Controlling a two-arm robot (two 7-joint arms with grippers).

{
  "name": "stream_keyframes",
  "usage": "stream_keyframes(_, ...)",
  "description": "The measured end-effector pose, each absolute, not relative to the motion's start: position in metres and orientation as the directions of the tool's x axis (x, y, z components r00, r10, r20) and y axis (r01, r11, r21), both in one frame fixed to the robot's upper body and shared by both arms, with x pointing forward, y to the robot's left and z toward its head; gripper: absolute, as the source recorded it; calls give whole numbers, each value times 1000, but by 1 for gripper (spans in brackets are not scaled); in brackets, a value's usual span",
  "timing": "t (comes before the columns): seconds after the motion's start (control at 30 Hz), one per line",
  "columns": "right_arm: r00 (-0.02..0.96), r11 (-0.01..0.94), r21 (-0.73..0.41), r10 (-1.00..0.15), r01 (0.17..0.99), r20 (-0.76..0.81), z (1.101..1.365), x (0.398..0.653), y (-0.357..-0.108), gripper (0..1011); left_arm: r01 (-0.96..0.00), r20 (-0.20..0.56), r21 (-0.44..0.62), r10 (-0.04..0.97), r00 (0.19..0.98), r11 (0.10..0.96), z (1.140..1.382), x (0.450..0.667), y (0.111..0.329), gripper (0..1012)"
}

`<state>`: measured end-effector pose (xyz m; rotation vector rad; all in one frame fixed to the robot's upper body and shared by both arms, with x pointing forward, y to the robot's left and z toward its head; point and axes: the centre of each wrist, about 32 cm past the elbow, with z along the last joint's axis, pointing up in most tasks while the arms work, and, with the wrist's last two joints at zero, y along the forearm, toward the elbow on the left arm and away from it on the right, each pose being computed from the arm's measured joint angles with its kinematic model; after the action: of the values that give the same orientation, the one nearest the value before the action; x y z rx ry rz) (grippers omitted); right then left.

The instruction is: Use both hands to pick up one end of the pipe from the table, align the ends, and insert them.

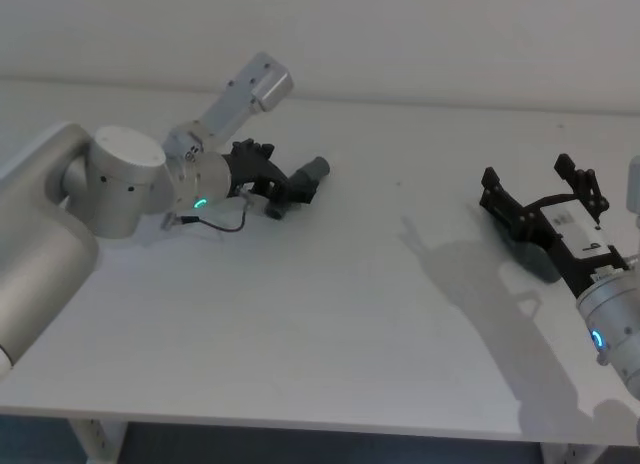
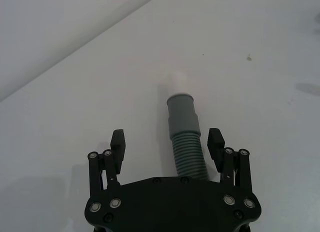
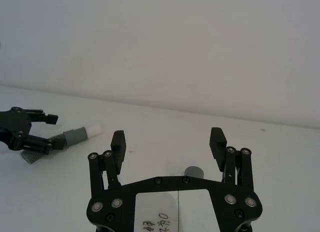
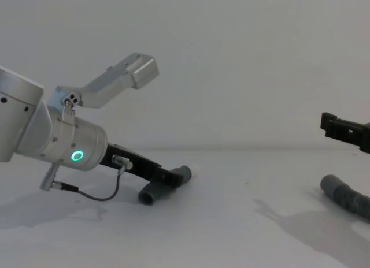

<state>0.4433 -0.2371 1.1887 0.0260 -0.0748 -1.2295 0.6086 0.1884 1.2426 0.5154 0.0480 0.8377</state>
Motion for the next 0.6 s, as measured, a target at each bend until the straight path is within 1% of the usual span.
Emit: stream_keyframes(0.6, 333, 335, 60, -942, 940, 43, 1189, 443, -237, 1001, -667, 137, 478, 701, 700, 572, 1237, 622, 185, 1001)
